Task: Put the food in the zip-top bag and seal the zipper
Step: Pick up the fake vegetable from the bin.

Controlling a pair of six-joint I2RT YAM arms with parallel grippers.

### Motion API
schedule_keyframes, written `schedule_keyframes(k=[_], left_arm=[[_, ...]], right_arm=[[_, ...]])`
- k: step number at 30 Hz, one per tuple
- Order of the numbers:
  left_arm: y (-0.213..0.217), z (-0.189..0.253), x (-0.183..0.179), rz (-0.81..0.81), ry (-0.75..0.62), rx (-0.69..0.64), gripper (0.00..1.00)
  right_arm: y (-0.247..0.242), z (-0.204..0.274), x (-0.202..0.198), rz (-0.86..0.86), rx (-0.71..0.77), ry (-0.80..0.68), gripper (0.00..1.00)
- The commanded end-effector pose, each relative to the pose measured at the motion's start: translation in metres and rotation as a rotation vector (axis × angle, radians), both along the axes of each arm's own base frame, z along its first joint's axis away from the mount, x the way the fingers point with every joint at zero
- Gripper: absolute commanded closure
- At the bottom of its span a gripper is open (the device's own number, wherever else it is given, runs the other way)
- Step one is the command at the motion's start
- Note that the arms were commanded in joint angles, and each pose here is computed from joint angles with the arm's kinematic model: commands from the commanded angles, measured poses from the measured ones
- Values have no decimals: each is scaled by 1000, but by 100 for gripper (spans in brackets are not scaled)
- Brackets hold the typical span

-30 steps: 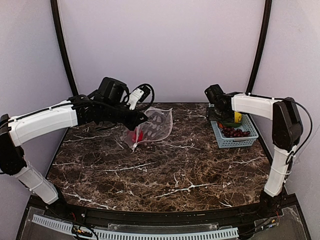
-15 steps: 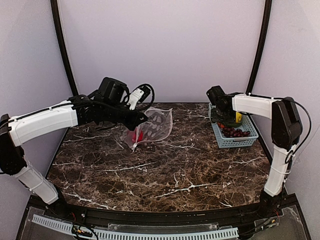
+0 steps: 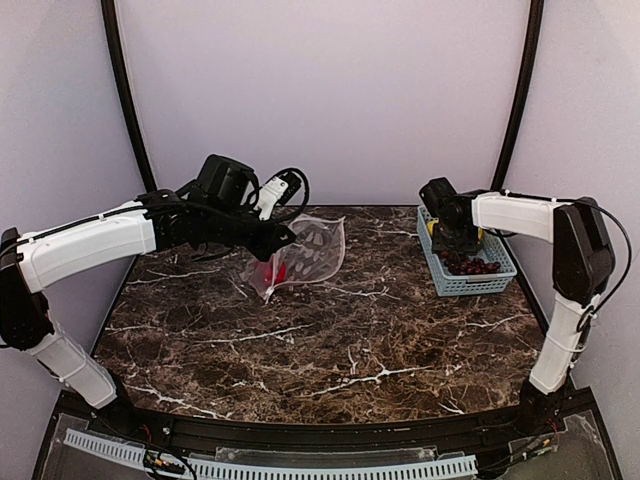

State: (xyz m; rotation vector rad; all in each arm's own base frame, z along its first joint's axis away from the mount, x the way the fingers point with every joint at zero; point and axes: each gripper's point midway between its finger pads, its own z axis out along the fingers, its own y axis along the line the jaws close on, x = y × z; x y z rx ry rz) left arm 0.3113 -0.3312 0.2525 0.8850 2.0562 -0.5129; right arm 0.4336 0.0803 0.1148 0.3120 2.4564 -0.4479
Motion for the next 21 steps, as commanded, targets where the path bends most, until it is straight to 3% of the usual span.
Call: schedule_keyframes(k=[1, 15, 21], left_arm=[[2, 2, 0, -2, 8, 5, 99], [1, 1, -1, -7, 16, 3, 99], [1, 3, -2, -7, 12, 1, 99]], right_arm=[[-15, 17, -13, -47, -18, -34, 37], [-19, 3, -14, -61, -22, 0, 52], [-19, -3, -14, -62, -20, 14, 54]])
